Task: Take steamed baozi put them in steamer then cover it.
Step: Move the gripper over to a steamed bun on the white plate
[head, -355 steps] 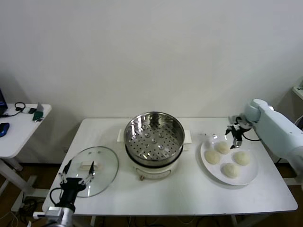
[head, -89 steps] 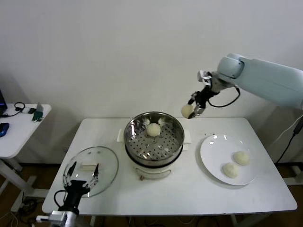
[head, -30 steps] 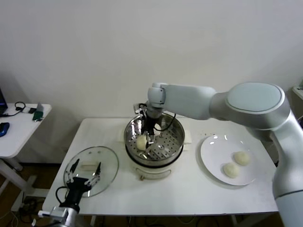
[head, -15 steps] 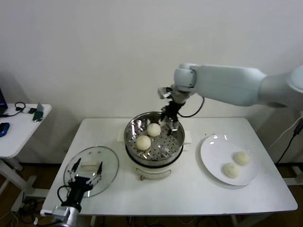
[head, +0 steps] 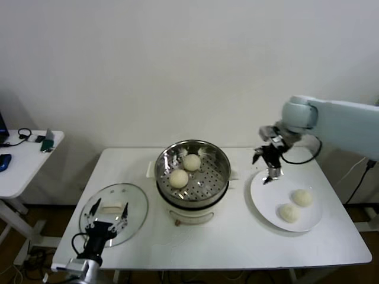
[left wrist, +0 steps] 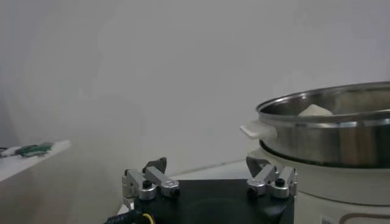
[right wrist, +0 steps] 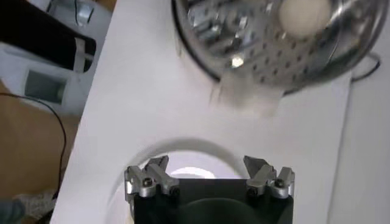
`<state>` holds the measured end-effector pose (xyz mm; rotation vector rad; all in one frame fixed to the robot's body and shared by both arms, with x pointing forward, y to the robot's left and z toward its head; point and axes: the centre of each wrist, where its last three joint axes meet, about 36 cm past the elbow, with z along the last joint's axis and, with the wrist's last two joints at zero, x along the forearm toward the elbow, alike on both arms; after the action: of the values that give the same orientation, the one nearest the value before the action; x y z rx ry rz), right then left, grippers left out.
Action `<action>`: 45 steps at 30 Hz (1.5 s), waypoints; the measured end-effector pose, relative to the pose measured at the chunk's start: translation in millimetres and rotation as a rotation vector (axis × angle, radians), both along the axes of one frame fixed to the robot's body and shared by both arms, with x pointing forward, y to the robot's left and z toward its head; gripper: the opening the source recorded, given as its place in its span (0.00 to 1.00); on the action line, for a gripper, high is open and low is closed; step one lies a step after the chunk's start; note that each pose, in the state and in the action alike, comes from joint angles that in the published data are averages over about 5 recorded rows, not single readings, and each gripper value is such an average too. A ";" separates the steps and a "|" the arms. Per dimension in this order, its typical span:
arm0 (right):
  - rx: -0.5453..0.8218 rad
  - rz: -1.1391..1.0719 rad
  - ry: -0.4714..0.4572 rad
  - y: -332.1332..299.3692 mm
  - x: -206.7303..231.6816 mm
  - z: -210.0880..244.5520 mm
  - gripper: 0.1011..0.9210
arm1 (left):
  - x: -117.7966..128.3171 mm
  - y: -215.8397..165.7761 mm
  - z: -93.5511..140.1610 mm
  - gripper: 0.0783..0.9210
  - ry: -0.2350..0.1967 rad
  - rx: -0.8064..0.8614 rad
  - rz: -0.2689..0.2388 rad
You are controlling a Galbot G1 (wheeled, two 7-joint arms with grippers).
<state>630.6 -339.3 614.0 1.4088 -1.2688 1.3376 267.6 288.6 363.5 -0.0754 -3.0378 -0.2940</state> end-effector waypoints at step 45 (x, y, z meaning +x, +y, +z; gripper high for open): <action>-0.104 -0.067 0.079 -79.3 -15.9 -162.1 0.87 | -12.7 1.5 -9.4 0.88 0.034 0.028 0.043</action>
<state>614.6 -418.7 451.9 1.3229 -1.1675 1.2728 254.9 290.1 354.1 -0.0133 -2.9965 -0.3278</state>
